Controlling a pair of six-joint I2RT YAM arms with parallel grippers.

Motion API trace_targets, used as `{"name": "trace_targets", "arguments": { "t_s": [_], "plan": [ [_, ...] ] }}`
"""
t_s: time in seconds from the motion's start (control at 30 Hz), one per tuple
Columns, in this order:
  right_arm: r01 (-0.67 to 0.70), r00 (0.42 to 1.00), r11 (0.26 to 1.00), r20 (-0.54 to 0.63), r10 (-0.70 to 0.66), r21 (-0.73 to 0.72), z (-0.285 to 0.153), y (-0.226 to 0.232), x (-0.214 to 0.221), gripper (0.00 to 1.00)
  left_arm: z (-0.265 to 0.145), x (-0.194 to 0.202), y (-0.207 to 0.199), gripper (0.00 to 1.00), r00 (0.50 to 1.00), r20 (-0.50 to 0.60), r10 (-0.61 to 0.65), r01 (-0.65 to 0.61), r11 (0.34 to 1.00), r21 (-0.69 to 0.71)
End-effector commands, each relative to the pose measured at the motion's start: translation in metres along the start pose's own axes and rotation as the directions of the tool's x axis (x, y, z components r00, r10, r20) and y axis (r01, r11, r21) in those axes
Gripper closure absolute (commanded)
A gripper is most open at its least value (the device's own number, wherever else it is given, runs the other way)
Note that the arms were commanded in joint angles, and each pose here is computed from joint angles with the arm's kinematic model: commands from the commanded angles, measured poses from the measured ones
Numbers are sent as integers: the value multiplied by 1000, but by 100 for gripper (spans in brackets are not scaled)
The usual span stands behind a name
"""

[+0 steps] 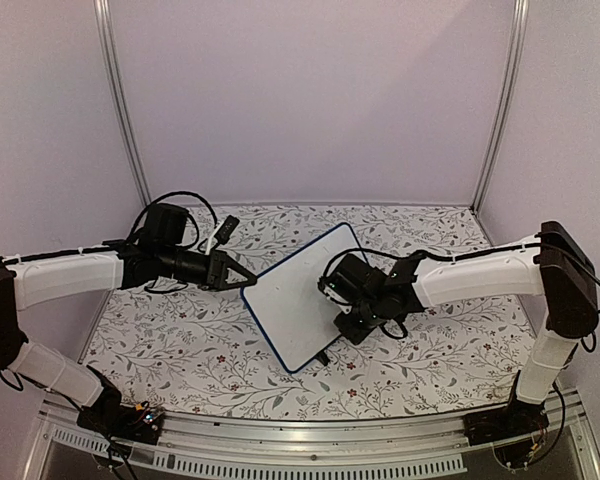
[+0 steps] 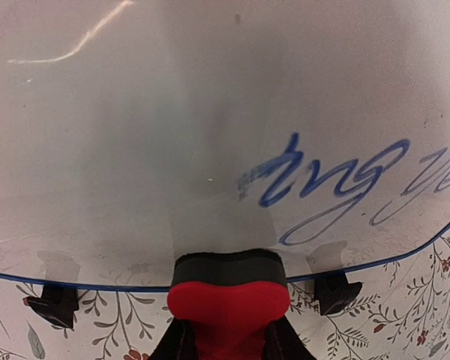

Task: Erase the whiteboard
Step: Erase the whiteboard at the center of the board.

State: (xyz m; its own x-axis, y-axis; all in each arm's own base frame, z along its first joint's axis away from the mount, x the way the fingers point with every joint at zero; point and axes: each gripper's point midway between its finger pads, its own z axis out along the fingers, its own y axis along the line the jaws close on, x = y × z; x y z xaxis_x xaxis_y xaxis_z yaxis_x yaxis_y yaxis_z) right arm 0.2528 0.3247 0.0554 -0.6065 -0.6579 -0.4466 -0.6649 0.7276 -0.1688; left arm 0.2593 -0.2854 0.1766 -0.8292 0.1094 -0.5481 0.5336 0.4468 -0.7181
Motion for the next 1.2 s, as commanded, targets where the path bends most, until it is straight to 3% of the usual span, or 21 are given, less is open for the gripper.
{"name": "trace_targets", "arguments": {
  "t_s": [0.0, 0.43, 0.9, 1.17],
  "plan": [
    [-37, 998, 999, 51, 38, -19, -9, 0, -17, 76, -1, 2, -18, 100, 999, -8, 48, -47, 996, 75],
    [-3, 986, 999, 167, -4, 41, -32, -10, -79, 75, -2, 1, -19, 100, 999, -4, 53, -53, 996, 75],
    [-41, 999, 999, 34, 42, -32, -1, 1, -10, 76, -1, 1, -19, 100, 999, -7, 50, -49, 996, 78],
    [-52, 997, 998, 57, 54, -38, -15, -1, -17, 76, -1, 1, -18, 100, 999, -5, 50, -49, 996, 73]
  ]
}}
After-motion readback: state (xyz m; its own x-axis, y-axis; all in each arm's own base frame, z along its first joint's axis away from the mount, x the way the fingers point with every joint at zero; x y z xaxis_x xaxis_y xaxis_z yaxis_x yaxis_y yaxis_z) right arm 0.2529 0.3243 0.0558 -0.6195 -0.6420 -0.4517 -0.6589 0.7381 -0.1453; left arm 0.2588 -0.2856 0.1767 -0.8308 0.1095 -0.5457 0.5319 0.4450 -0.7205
